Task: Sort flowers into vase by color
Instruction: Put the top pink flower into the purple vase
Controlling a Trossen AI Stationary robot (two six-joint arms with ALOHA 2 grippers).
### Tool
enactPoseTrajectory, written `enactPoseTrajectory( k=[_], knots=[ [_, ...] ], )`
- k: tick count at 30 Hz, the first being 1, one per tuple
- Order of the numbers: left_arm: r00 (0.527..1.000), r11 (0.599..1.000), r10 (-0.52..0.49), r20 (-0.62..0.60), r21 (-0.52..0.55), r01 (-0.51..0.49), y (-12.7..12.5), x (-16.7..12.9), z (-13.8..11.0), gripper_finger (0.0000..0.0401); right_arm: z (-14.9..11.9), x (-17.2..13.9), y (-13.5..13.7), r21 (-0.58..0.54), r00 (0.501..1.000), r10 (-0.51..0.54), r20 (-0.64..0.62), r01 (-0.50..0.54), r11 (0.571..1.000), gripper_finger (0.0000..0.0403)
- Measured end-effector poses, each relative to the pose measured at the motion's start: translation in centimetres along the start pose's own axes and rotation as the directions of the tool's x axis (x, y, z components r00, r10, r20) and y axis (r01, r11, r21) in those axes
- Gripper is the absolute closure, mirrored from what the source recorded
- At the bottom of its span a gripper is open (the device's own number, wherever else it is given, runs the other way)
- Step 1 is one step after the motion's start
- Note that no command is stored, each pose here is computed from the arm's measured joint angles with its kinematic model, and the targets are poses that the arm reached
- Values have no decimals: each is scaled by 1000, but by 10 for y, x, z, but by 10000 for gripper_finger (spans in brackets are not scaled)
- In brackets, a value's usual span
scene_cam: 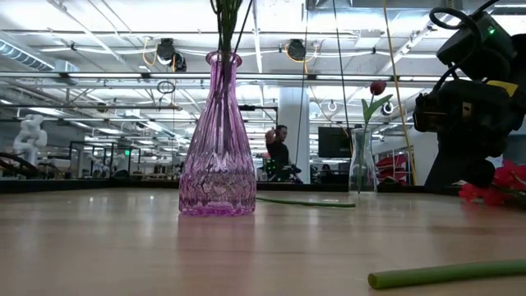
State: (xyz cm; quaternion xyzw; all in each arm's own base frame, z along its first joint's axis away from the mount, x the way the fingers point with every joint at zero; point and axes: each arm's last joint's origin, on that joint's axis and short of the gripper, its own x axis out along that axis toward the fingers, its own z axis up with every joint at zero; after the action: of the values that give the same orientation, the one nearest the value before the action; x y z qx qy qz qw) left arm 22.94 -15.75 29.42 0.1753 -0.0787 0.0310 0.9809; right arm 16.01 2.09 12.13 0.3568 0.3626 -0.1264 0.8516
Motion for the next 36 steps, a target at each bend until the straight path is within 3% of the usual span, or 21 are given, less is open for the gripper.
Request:
enactPoseTrajectory(
  k=[14, 27, 36],
  knots=[
    [984, 987, 70, -164, -135, -93, 10, 8, -28, 400, 0, 0, 0, -4, 1000, -11, 13, 11, 1000, 403],
    [962, 974, 18, -273, -212, -79, -1, 17, -56, 393, 1, 0, -1, 0, 999, -32, 36, 32, 999, 403],
    [961, 973, 5, -278, -220, -68, -7, 14, -56, 391, 1, 0, -1, -4, 999, -32, 36, 32, 999, 403]
  ],
)
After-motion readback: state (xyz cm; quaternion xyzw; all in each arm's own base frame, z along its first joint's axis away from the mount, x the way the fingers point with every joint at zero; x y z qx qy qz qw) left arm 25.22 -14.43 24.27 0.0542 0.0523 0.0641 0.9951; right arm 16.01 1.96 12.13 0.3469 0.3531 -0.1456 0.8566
